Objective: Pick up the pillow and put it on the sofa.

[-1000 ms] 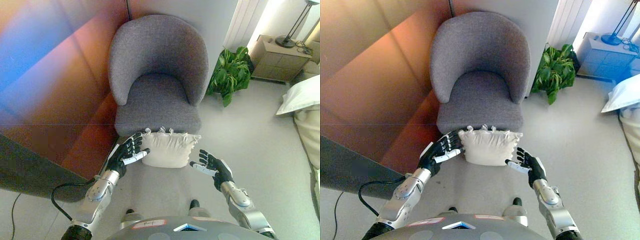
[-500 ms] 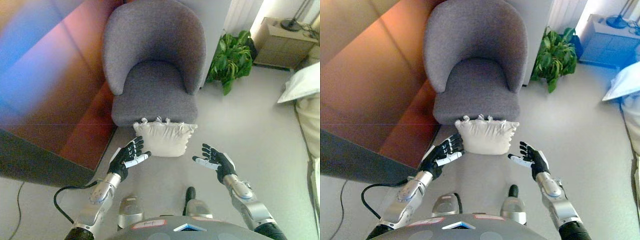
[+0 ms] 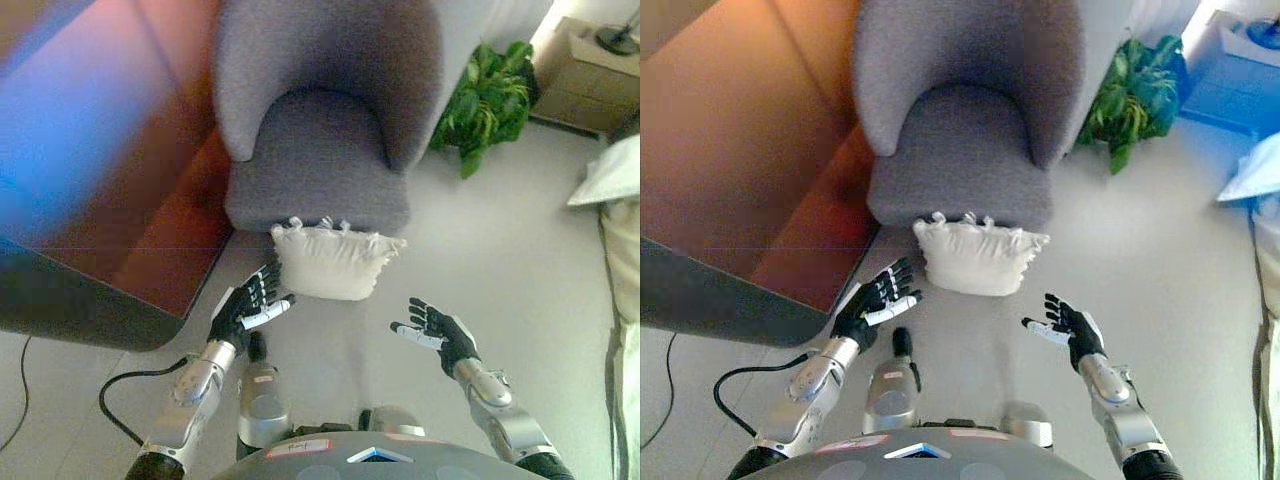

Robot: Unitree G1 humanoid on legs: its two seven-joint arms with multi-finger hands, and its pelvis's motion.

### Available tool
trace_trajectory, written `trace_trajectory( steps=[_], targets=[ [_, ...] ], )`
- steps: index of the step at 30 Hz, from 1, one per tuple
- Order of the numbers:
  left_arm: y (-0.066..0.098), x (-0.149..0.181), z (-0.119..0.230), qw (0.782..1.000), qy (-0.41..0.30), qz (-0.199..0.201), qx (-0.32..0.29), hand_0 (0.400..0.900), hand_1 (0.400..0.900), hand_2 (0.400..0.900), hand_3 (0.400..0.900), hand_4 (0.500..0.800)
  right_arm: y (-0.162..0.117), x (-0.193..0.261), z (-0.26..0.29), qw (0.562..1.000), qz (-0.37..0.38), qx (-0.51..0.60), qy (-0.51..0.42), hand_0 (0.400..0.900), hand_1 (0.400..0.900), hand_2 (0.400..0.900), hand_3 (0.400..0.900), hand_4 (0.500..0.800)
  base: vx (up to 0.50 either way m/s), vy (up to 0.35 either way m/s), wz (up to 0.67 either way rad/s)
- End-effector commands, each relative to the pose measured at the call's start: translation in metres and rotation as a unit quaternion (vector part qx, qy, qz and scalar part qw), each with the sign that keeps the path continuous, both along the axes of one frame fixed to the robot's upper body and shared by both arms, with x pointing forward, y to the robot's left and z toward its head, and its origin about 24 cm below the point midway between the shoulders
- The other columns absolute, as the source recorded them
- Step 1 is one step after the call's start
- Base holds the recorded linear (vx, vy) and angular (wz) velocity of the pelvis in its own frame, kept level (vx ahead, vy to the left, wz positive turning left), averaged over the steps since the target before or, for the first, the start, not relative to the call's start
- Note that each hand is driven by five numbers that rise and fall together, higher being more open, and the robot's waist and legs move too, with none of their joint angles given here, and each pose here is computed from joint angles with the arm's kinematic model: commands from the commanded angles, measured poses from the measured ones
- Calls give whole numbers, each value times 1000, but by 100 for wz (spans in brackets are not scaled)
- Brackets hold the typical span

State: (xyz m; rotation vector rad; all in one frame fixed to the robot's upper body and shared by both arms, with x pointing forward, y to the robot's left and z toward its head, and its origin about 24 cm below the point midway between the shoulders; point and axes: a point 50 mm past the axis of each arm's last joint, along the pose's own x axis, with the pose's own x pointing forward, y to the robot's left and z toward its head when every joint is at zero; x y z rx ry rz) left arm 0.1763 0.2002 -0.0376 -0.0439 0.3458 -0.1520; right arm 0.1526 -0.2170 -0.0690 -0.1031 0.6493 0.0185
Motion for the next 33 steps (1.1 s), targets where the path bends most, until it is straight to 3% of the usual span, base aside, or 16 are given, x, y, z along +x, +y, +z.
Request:
trace_trajectory(
  steps=[1, 7, 13, 18, 23, 27, 33],
  targets=[
    [12, 16, 49, 991, -119, -38, 36, 900, 900, 900, 900, 800, 16, 17, 38, 993, 16, 17, -114, 900, 900, 900, 900, 800, 416, 348, 11],
    [9, 26, 53, 990, -120, -55, 40, 900, 900, 900, 900, 800, 29, 29, 39, 991, 3, 3, -136, 900, 900, 900, 900, 800, 296, 88, 18],
    [6, 32, 55, 990, -124, -58, 42, 900, 900, 900, 900, 800, 6, 30, 37, 980, 18, -143, -139, 900, 900, 900, 900, 800, 282, -134, 45],
    [11, 26, 55, 990, -122, -53, 52, 900, 900, 900, 900, 800, -18, 29, 45, 939, 38, -310, -147, 900, 900, 900, 900, 800, 378, -235, 81],
    [19, 19, 55, 992, -116, -29, 42, 900, 900, 900, 900, 800, -33, 32, 45, 907, 56, -400, -121, 900, 900, 900, 900, 800, 272, -189, 46],
    [14, 20, 66, 987, -145, -58, 23, 900, 900, 900, 900, 800, -51, 45, 55, 872, 55, -473, -114, 900, 900, 900, 900, 800, 74, -99, 58],
    [7, 40, 90, 974, -215, -70, 16, 900, 900, 900, 900, 800, -51, 81, 82, 839, 43, -516, -167, 900, 900, 900, 900, 800, -77, -42, 36]
  ],
)
